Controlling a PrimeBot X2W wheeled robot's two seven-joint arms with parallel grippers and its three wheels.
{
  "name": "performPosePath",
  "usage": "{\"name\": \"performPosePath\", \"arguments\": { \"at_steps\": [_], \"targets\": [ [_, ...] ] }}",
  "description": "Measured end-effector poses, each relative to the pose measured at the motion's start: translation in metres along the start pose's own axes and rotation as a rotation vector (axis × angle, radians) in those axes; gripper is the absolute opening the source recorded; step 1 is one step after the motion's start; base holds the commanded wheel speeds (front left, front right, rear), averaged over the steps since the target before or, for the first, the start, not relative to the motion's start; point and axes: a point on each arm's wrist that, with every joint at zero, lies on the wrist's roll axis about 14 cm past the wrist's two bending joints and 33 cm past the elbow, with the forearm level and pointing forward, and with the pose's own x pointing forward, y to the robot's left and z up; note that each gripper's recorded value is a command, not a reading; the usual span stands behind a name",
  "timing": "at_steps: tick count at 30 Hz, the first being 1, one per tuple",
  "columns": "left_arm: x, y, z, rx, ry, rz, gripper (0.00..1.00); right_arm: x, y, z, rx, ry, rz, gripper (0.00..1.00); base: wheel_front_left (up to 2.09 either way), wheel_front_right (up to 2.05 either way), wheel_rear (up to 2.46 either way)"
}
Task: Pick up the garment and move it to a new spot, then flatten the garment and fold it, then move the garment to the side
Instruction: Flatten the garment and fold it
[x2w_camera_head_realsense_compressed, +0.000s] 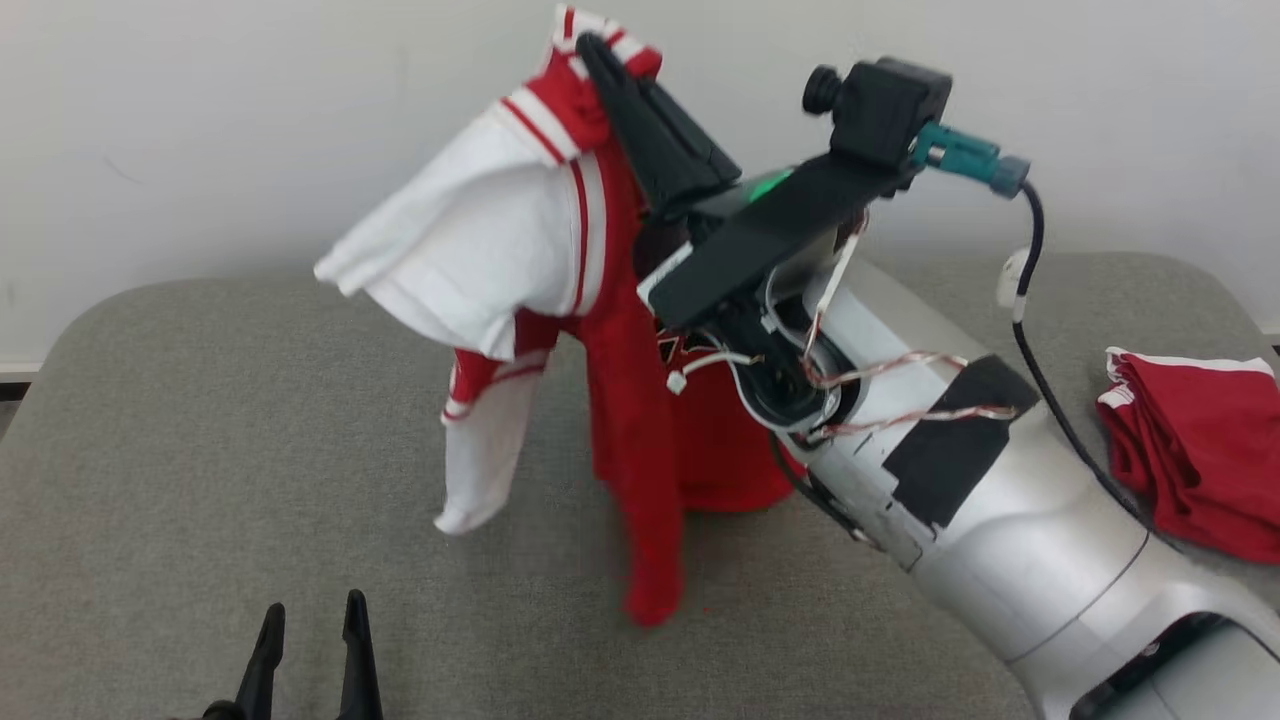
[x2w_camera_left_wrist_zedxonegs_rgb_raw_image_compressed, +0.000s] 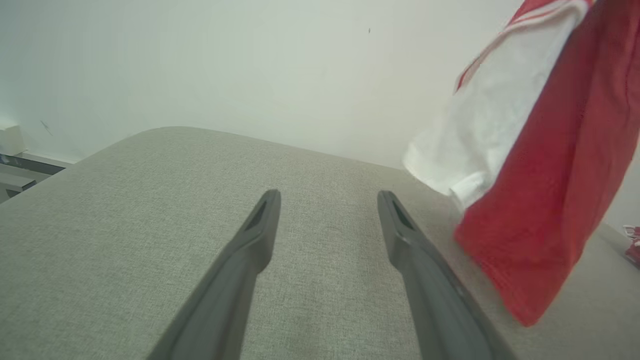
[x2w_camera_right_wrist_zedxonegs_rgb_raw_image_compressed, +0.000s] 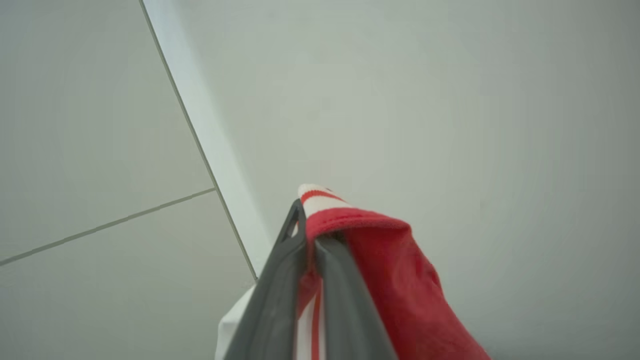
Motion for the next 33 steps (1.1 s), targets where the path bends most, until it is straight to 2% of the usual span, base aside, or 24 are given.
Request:
{"name": "performPosePath", "arguments": {
  "at_steps": [4,8,13,16,17,21,22,23,27,28,29,30,33],
  "targets": [
    [0.001,-0.001,-0.002,0.001,0.006,-0.002,1.0,0.011,-0.014,0.025,0.047,-0.065,-0.048,0.0,0.0,0.0,0.0],
    [0.004,-0.001,-0.002,0.0,0.005,0.0,1.0,-0.008,-0.069,0.013,0.019,-0.037,-0.216,0.0,0.0,0.0,0.0],
    [0.01,-0.006,-0.006,-0.006,0.017,-0.014,1.0,-0.084,-0.162,-0.011,-0.047,0.028,-0.532,0.0,0.0,0.0,0.0],
    [0.015,-0.013,-0.01,-0.009,0.026,-0.035,1.0,-0.141,-0.206,-0.019,-0.093,0.069,-0.693,0.0,0.0,0.0,0.0],
    [0.015,-0.013,-0.01,-0.009,0.026,-0.035,1.0,-0.141,-0.206,-0.019,-0.093,0.069,-0.693,0.0,0.0,0.0,0.0],
    [0.022,-0.023,-0.012,-0.014,0.03,-0.064,1.0,-0.215,-0.238,-0.035,-0.121,0.127,-0.86,0.0,0.0,0.0,0.0],
    [0.023,-0.027,-0.015,-0.015,0.038,-0.073,1.0,-0.245,-0.245,-0.047,-0.103,0.148,-0.929,0.0,0.0,0.0,0.0],
    [0.023,-0.027,-0.015,-0.015,0.038,-0.073,1.0,-0.245,-0.245,-0.047,-0.103,0.148,-0.929,0.0,0.0,0.0,0.0],
    [0.023,-0.031,-0.018,-0.019,0.048,-0.088,1.0,-0.298,-0.251,-0.07,-0.063,0.183,-1.046,0.0,0.0,0.0,0.0],
    [0.024,-0.031,-0.019,-0.019,0.05,-0.089,1.0,-0.307,-0.25,-0.076,-0.061,0.201,-1.062,0.14,0.0,0.0,0.0],
    [0.024,-0.031,-0.019,-0.018,0.05,-0.089,1.0,-0.313,-0.249,-0.081,-0.06,0.216,-1.073,0.88,0.0,0.0,0.0],
    [0.024,-0.031,-0.019,-0.018,0.051,-0.089,1.0,-0.318,-0.248,-0.085,-0.056,0.225,-1.082,1.0,0.0,0.0,0.0],
    [0.023,-0.03,-0.019,-0.016,0.05,-0.087,1.0,-0.328,-0.242,-0.103,-0.079,0.309,-1.076,1.0,0.0,0.0,0.0]
  ]
}}
